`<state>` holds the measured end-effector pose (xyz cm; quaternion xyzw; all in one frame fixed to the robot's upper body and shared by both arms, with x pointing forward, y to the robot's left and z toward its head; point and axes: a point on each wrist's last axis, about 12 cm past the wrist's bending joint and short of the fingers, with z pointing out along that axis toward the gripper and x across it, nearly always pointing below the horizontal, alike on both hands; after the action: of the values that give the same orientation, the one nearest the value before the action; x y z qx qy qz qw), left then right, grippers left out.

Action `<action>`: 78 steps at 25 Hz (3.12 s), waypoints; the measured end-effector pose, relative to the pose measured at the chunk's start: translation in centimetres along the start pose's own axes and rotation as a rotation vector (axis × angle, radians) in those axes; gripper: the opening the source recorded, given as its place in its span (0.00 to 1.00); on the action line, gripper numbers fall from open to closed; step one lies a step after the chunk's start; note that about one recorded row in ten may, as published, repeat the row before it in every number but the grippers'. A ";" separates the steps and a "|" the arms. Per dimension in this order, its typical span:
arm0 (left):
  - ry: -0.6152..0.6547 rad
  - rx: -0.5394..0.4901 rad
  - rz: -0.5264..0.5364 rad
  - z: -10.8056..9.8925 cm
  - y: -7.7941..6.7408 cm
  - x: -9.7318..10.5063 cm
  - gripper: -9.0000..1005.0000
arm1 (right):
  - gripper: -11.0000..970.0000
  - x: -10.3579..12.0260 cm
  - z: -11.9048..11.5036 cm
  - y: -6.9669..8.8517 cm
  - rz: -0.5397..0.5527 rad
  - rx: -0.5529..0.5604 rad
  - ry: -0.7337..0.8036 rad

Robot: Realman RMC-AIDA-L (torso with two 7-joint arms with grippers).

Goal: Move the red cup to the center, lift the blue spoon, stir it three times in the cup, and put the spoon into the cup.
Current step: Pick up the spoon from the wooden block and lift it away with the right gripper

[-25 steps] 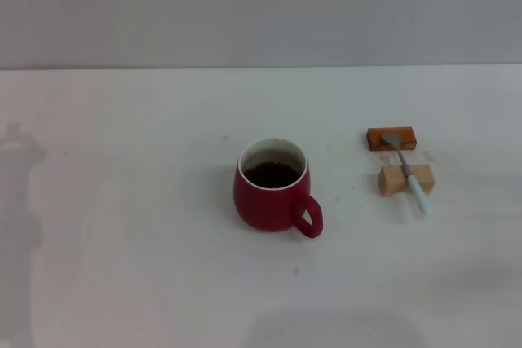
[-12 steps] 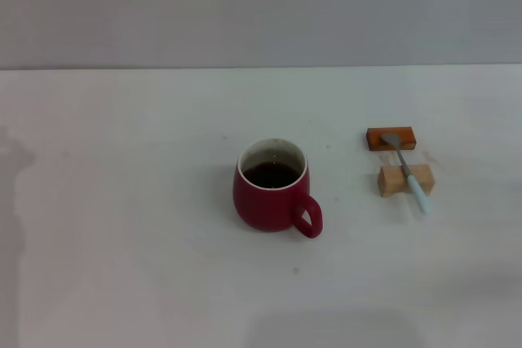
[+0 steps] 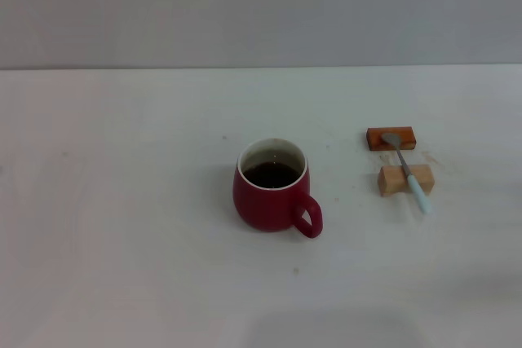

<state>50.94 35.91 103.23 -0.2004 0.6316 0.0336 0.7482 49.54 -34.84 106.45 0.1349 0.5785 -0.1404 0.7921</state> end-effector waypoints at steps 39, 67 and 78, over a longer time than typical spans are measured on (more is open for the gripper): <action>-0.001 0.038 0.090 1.1 -1.0 0.0 0.86 | 0.78 0.1 -10.0 9.6 -0.030 -0.219 0.269; -0.010 0.031 0.106 1.2 -0.5 -0.3 0.86 | 0.77 1.6 -15.0 12.3 -0.012 -0.476 0.514; -0.012 0.031 0.108 1.3 -0.4 -0.4 0.86 | 0.77 2.1 -14.8 12.1 -0.034 -0.486 0.522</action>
<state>52.16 36.06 103.82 -0.1541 0.6375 0.0651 0.7521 41.74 -18.19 100.69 -0.0357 0.7802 0.0271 0.6239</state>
